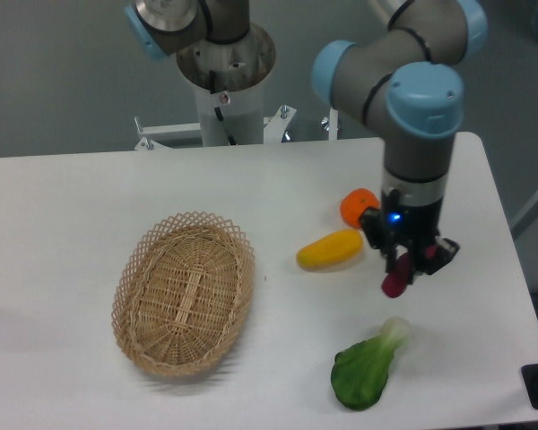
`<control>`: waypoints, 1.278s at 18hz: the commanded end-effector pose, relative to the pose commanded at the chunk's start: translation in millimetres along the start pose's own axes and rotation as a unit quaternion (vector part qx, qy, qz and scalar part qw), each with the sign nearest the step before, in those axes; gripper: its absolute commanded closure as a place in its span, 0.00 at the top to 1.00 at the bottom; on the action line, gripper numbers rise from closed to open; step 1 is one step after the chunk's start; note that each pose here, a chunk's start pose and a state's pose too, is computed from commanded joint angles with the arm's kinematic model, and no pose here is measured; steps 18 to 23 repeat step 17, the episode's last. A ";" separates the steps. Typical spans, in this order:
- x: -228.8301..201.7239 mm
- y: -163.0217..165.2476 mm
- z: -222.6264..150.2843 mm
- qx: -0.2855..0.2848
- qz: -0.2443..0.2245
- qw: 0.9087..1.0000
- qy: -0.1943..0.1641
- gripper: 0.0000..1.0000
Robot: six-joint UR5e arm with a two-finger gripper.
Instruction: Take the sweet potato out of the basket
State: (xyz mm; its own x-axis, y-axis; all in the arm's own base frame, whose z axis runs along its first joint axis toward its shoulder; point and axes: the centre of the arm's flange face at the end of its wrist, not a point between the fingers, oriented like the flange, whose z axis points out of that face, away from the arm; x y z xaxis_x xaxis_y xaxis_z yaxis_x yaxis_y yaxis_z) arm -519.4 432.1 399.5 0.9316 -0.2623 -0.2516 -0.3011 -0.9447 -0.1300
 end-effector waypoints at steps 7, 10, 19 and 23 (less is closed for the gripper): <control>-4.1 8.6 0.2 -0.002 0.002 1.000 -0.001 0.15; -3.5 7.7 0.7 -0.002 0.002 1.000 -0.001 0.15; -4.6 7.2 -0.9 0.000 0.000 1.000 -0.004 0.15; -4.6 7.2 -0.9 0.000 0.000 1.000 -0.004 0.15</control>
